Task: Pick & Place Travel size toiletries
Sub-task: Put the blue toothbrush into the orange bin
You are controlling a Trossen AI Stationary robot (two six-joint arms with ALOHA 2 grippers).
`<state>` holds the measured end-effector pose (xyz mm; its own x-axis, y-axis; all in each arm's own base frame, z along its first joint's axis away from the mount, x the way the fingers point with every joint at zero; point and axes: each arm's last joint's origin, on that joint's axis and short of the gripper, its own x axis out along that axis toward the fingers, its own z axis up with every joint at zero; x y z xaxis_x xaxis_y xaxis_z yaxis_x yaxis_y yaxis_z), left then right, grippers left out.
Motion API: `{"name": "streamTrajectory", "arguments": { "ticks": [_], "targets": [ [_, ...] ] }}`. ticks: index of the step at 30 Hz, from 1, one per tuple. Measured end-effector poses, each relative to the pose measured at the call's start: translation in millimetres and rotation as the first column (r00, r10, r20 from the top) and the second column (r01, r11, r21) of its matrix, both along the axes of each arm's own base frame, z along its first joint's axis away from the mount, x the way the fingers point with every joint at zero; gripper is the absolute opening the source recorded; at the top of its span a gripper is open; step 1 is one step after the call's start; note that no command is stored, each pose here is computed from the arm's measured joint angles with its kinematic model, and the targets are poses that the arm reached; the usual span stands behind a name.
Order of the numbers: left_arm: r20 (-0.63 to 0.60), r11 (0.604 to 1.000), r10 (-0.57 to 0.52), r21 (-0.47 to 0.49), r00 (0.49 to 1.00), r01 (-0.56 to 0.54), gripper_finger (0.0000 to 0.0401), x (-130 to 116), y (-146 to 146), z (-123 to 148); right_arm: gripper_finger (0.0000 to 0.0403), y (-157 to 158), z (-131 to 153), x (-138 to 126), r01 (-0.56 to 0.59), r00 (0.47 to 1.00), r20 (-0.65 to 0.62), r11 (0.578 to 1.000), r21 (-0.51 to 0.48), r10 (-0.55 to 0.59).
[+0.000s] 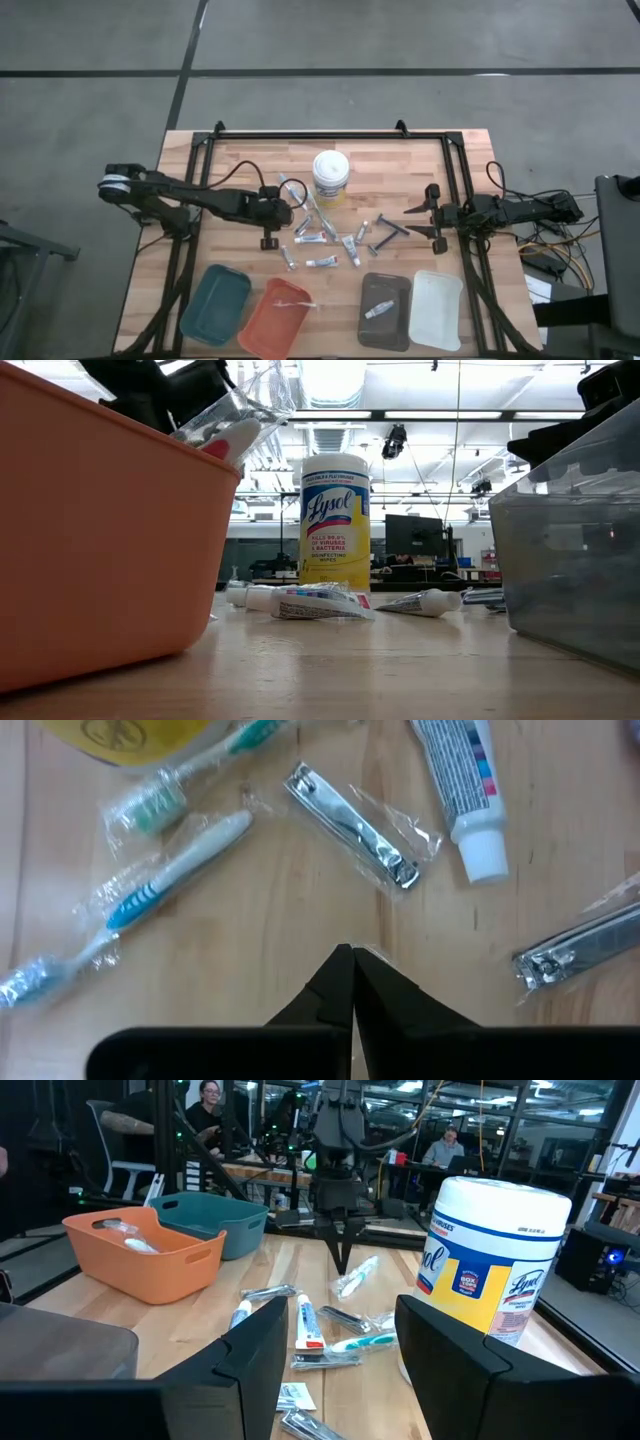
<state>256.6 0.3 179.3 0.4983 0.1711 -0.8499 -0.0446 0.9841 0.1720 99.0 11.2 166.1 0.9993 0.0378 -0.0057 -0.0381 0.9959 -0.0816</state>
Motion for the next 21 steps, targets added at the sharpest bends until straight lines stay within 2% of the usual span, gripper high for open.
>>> {"name": "streamTrajectory", "arguments": {
  "ticks": [10, 21],
  "targets": [
    [-0.01, 0.999, 0.026, 0.033, 1.0, -0.026, 0.0037, -0.7, 0.0, 1.3, 0.0183, 0.0, 0.0, 0.0, 0.0, 1.0, 0.0, 1.0, 0.001, 0.0],
    [-0.068, 0.994, 0.113, -0.003, 0.991, -0.113, 0.0137, -10.7, 0.7, -9.0, 0.0183, 0.0, 0.0, 0.0, 0.0, 1.0, 0.0, 1.0, 0.0, 0.0]
  ]
}}
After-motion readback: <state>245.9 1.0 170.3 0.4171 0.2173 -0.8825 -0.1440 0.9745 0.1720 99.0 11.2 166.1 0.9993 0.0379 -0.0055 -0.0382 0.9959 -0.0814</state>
